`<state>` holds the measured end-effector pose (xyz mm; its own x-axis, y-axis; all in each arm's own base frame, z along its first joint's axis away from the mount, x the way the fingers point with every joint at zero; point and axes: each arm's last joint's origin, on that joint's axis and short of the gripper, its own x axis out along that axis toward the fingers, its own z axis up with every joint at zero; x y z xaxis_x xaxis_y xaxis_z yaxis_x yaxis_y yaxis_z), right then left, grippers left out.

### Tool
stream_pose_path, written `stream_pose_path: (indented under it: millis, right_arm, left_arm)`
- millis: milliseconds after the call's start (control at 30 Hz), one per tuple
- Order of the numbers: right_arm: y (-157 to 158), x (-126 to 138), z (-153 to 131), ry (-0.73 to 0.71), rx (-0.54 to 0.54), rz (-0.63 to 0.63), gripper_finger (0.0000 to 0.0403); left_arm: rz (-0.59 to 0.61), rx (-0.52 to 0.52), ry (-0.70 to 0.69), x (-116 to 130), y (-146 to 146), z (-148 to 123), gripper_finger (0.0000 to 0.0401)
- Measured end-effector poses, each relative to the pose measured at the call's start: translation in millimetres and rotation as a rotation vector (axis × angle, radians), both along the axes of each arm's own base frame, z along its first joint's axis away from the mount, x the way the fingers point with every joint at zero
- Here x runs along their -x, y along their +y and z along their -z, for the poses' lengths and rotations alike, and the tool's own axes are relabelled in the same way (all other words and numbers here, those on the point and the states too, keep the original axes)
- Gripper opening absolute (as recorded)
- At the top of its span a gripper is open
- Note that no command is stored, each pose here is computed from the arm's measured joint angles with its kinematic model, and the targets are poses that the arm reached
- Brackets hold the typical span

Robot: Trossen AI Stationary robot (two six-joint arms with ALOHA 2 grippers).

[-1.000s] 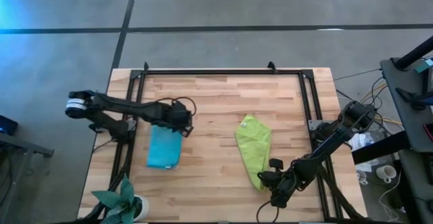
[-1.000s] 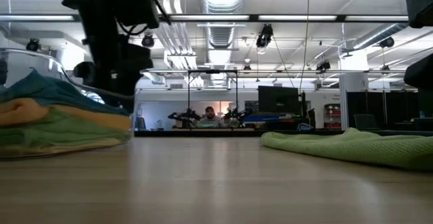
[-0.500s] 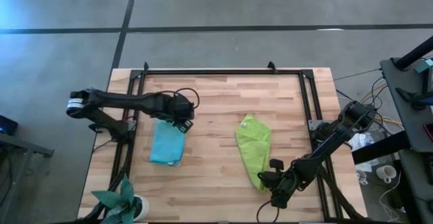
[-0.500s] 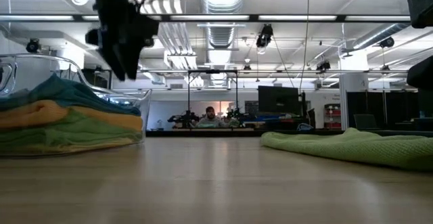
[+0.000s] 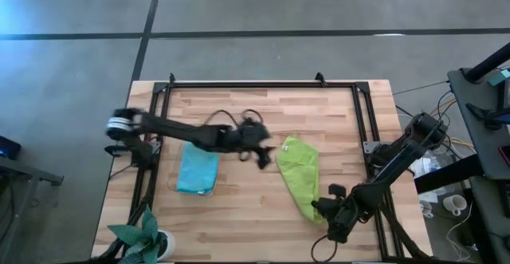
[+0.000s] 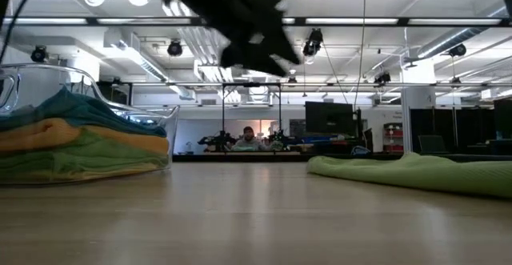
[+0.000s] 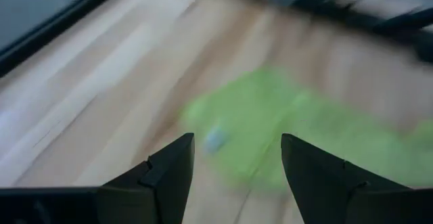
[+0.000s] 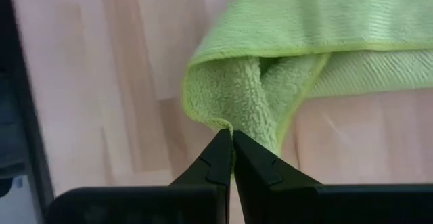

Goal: Fold microfiber towels
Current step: Fold the green microfiber towel on the table

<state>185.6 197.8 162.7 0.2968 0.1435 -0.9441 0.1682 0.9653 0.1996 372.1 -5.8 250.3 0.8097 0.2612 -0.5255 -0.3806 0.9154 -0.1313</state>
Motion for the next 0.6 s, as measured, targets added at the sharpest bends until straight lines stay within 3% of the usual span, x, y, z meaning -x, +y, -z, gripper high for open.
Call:
stream_pose_path:
  millis: [67, 133, 300, 433, 600]
  right_arm:
    - [-1.6, 1.0, -0.2, 0.01, 0.01, 0.005, 0.0009]
    - [-1.2, 0.4, -0.9, 0.003, 0.003, 0.008, 0.0009]
    - [-0.9, 1.0, -0.4, 0.022, -0.014, 0.032, 0.0009]
    - [-0.8, 1.0, -0.5, 0.023, -0.016, 0.033, 0.0009]
    - [-0.8, 1.0, -0.5, 0.027, -0.023, 0.056, 0.0009]
  left_arm:
    - [0.109, -0.021, -0.071, -29.0, -3.5, 11.6, 0.0205]
    - [0.173, -0.062, -0.032, -53.7, -5.4, 26.9, 0.0205]
    - [0.202, -0.085, 0.1, -105.5, -2.3, 55.2, 0.0205]
    - [0.241, -0.044, 0.118, -133.2, 5.3, 69.4, 0.0205]
    - [0.334, 0.038, 0.136, -144.5, 10.4, 83.6, 0.0205]
